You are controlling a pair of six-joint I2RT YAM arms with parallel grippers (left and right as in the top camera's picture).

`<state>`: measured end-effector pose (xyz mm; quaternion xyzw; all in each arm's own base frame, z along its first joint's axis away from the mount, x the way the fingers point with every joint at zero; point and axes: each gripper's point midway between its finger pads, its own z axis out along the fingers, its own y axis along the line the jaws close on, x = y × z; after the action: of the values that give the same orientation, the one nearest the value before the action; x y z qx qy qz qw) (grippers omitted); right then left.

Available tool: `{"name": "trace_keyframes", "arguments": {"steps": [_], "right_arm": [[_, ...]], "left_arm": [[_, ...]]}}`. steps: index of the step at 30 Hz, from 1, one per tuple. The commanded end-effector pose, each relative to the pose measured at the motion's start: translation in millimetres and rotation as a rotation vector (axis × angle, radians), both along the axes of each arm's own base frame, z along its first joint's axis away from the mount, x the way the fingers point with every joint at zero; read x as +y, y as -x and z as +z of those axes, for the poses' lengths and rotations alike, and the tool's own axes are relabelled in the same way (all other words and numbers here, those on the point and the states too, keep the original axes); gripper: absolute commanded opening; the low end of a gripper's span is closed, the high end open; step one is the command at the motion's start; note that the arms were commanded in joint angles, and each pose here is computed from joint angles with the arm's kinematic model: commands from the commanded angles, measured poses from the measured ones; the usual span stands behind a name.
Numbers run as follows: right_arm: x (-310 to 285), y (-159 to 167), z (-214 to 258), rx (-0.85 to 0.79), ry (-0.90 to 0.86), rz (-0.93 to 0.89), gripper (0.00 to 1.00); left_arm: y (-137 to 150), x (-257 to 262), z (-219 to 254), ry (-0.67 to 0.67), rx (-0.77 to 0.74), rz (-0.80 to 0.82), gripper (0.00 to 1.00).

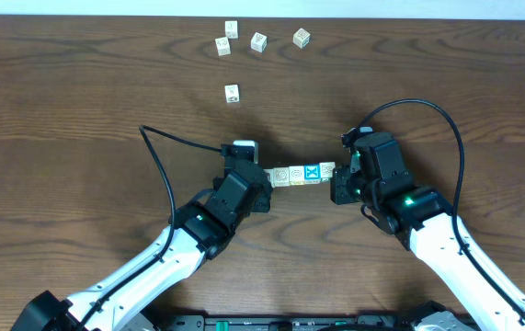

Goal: Lift 5 blocks

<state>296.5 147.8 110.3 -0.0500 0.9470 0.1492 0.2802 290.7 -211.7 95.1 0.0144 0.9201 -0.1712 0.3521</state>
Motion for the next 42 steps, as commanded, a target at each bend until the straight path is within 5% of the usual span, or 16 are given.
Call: {"name": "trace_keyframes", "arguments": {"steps": [1, 42], "right_arm": [[58.5, 22.7, 28.2, 0.016, -0.193, 0.226, 0.01], [56.9, 22.0, 27.5, 0.015, -0.185, 0.219, 0.01]], "left_arm": [[3.4, -51.9, 55.5, 0.18, -0.054, -0.167, 0.07], [2.6, -52.9, 62.1, 0.177, -0.058, -0.173, 0.07]]}}
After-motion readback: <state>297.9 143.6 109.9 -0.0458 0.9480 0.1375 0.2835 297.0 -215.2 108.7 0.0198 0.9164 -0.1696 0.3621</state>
